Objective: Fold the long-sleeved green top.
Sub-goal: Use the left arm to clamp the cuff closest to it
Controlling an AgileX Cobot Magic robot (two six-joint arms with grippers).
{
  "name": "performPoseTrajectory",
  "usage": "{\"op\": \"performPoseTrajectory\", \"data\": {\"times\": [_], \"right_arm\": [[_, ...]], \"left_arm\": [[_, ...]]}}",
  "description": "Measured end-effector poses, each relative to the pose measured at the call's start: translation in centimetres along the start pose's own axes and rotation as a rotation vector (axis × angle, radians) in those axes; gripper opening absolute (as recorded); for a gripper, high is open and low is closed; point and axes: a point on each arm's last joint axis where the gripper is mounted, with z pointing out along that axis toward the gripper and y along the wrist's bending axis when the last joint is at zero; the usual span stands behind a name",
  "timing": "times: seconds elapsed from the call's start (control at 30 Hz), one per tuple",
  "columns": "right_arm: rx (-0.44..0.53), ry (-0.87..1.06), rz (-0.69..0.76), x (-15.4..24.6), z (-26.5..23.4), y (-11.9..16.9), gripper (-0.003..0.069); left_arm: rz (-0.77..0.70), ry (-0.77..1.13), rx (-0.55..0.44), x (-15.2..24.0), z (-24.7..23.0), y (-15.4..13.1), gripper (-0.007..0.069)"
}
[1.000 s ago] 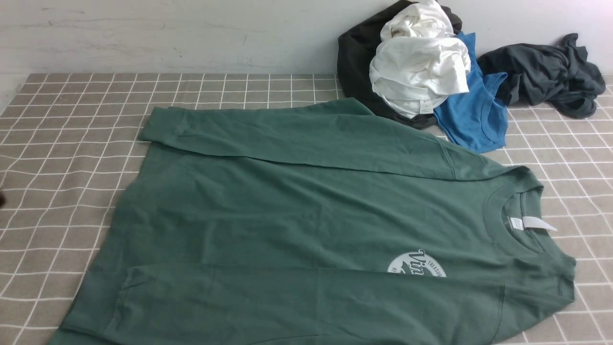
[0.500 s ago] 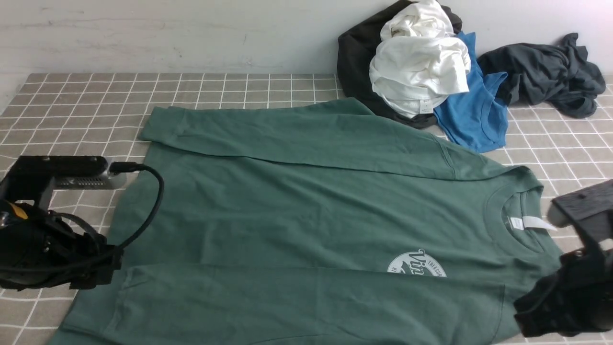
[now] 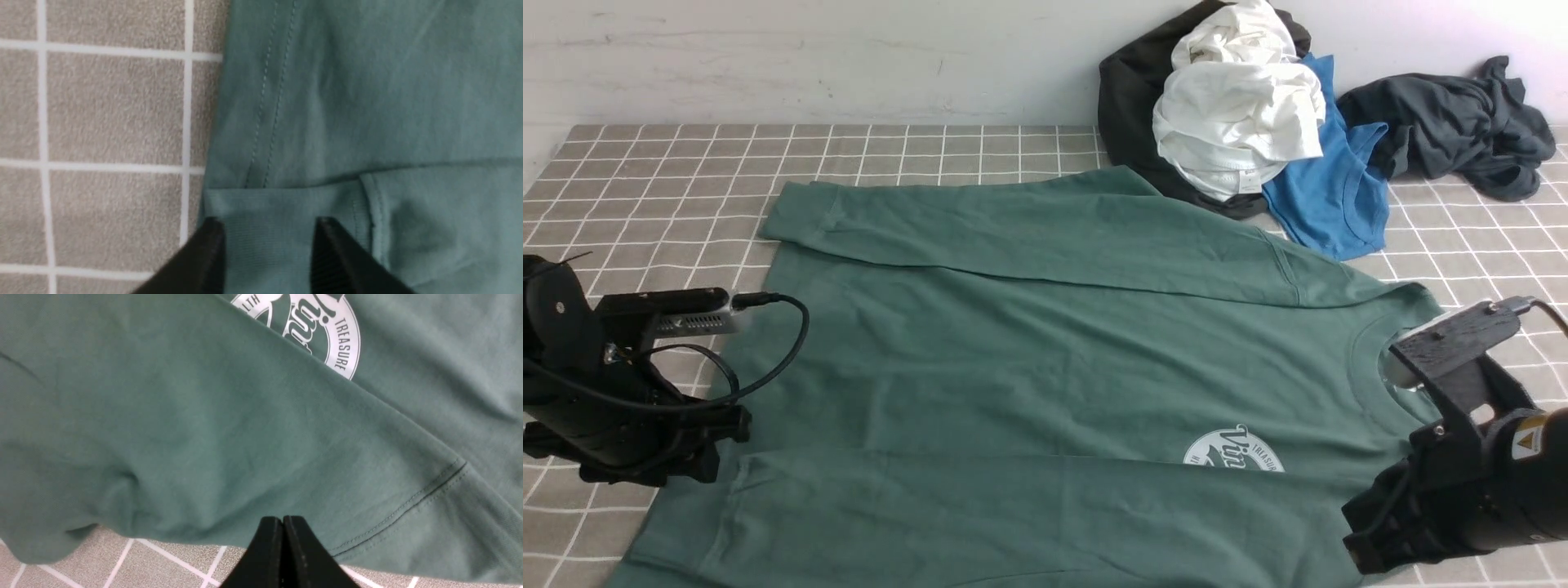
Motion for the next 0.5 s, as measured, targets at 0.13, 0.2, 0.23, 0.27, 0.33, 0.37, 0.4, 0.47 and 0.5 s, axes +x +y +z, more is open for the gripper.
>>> {"op": "performPoseTrajectory", "data": {"times": [0.13,0.2,0.23,0.27,0.33,0.37,0.4,0.47,0.5], "right_arm": [[0.000,-0.001,-0.001,0.0,0.0,0.0,-0.0007],[0.000,-0.001,-0.003,0.0,0.0,0.0,-0.0007],[0.000,-0.001,-0.003,0.0,0.0,0.0,-0.0007],[0.000,-0.001,-0.003,0.0,0.0,0.0,-0.0007],[0.001,-0.002,-0.003,0.0,0.0,0.0,-0.0007],[0.001,-0.003,-0.003,0.0,0.0,0.0,-0.0007],[0.002,-0.004,-0.003,0.0,0.0,0.0,-0.0007],[0.002,-0.005,-0.003,0.0,0.0,0.0,-0.0007],[0.002,-0.005,-0.003,-0.1,0.0,0.0,-0.0007]], "left_arm": [[-0.001,0.016,-0.002,0.1,0.5,0.0,0.0105],[-0.001,0.016,-0.001,0.0,0.5,0.0,0.0033],[-0.001,0.018,-0.001,0.0,0.5,0.0,0.0013],[-0.001,0.014,-0.001,-0.1,0.4,0.0,0.0004],[0.002,0.017,0.001,-0.2,-0.1,-0.1,-0.0001],[0.004,0.016,0.002,-0.3,-0.3,-0.1,-0.0001],[0.006,0.019,0.002,-0.4,-0.6,-0.1,0.0000],[0.024,0.040,-0.008,-0.3,-0.9,-0.1,0.0027],[0.032,0.045,-0.013,-0.2,-0.9,0.0,0.0048]]}}
